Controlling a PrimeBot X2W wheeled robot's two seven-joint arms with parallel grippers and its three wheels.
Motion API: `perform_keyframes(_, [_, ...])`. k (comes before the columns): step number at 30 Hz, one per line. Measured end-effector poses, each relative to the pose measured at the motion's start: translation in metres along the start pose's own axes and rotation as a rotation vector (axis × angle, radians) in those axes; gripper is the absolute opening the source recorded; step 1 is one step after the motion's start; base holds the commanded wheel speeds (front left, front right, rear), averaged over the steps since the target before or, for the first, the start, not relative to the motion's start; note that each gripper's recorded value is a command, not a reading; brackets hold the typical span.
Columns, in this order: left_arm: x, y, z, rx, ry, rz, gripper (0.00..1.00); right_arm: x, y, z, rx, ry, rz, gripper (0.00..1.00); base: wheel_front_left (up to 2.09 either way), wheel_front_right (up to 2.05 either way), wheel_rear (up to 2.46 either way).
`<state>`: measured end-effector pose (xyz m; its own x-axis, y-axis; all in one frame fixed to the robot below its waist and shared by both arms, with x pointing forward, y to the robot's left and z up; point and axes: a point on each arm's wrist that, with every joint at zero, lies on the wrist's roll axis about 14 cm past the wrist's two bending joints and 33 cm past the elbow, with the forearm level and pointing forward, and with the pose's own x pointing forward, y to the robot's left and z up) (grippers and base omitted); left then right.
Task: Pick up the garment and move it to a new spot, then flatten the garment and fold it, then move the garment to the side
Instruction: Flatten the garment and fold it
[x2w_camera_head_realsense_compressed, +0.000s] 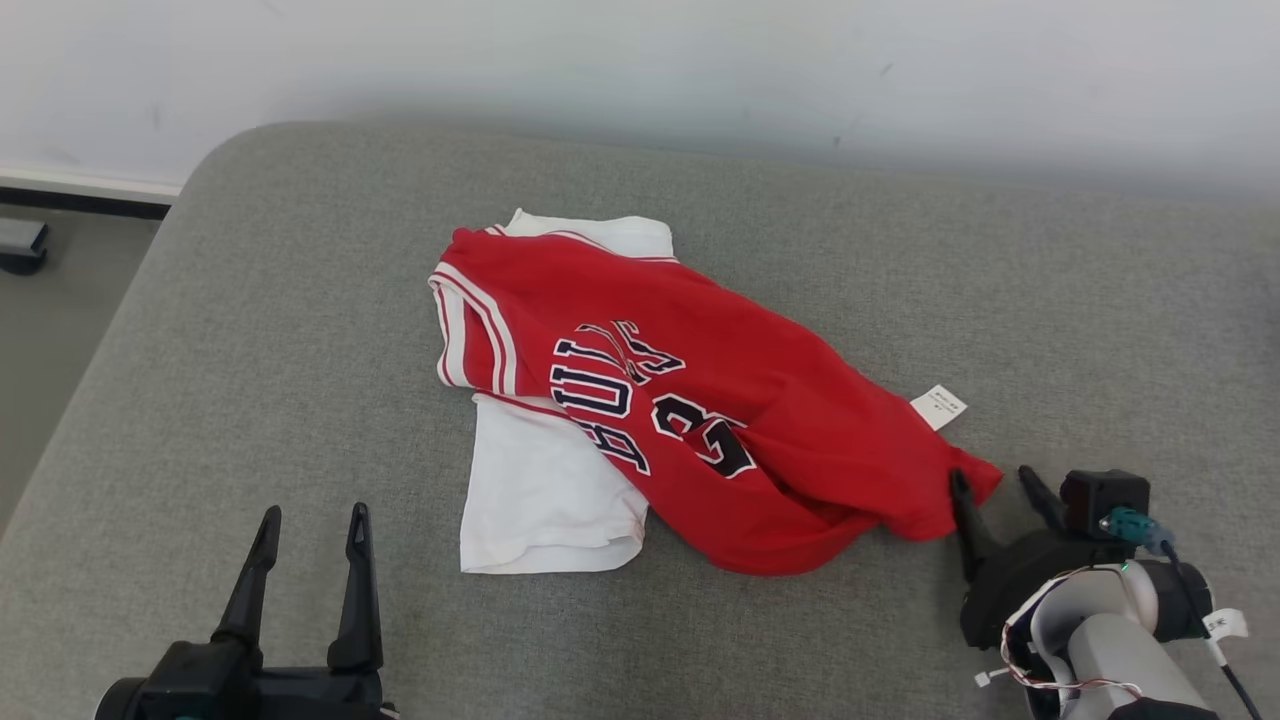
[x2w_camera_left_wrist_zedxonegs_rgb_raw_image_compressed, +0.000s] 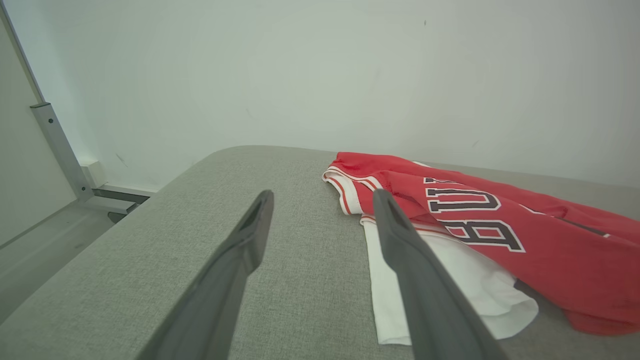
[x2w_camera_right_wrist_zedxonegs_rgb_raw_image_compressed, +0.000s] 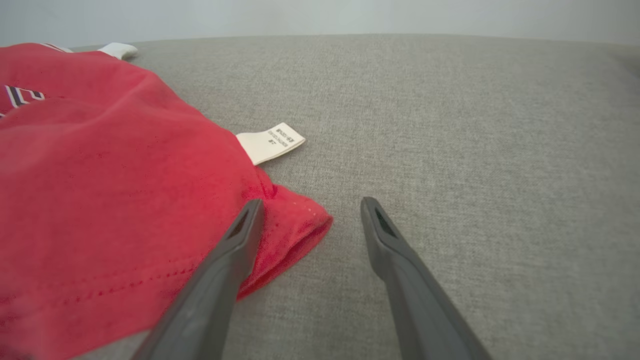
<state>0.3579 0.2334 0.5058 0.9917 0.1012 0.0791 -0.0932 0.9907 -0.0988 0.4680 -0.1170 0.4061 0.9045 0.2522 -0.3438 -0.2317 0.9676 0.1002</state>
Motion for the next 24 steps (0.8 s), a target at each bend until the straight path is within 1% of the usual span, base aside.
perform_keyframes(1, [0.000,0.001,-0.001,0.000,0.004,0.005,1.00,0.001,0.002,-0.007,0.004,0.022,0.003,1.00,0.00,0.00,0.00])
perform_keyframes(2, [0.000,0.003,-0.002,0.000,0.008,0.009,1.00,0.002,0.005,-0.012,0.008,0.037,0.009,0.87,0.00,0.00,0.00])
perform_keyframes(3, [0.000,0.004,-0.003,0.001,0.010,0.013,1.00,0.003,0.008,-0.015,0.016,0.046,0.015,0.42,0.00,0.00,0.00])
perform_keyframes(4, [0.001,0.004,-0.003,0.001,0.009,0.015,1.00,0.004,0.011,-0.017,0.021,0.049,0.021,0.07,0.00,0.00,0.00])
perform_keyframes(5, [0.001,0.005,-0.003,0.001,0.010,0.017,1.00,0.005,0.012,-0.017,0.021,0.049,0.024,0.00,0.00,0.00,0.00])
perform_keyframes(8, [0.002,0.005,-0.005,-0.001,0.013,0.017,1.00,0.007,0.011,-0.012,0.024,0.030,0.024,0.00,0.00,0.00,0.00])
perform_keyframes(11, [0.004,0.001,-0.006,-0.005,0.016,0.006,1.00,0.010,0.003,0.006,0.012,-0.027,0.013,0.00,0.00,0.00,0.00])
perform_keyframes(16, [0.006,-0.008,-0.008,-0.017,0.021,-0.019,1.00,0.013,-0.020,0.054,-0.025,-0.159,-0.019,0.00,0.00,0.00,0.00])
perform_keyframes(24, [0.005,-0.014,-0.011,-0.026,0.030,-0.034,1.00,0.016,-0.059,0.146,-0.115,-0.337,-0.070,0.00,0.00,0.00,0.00])
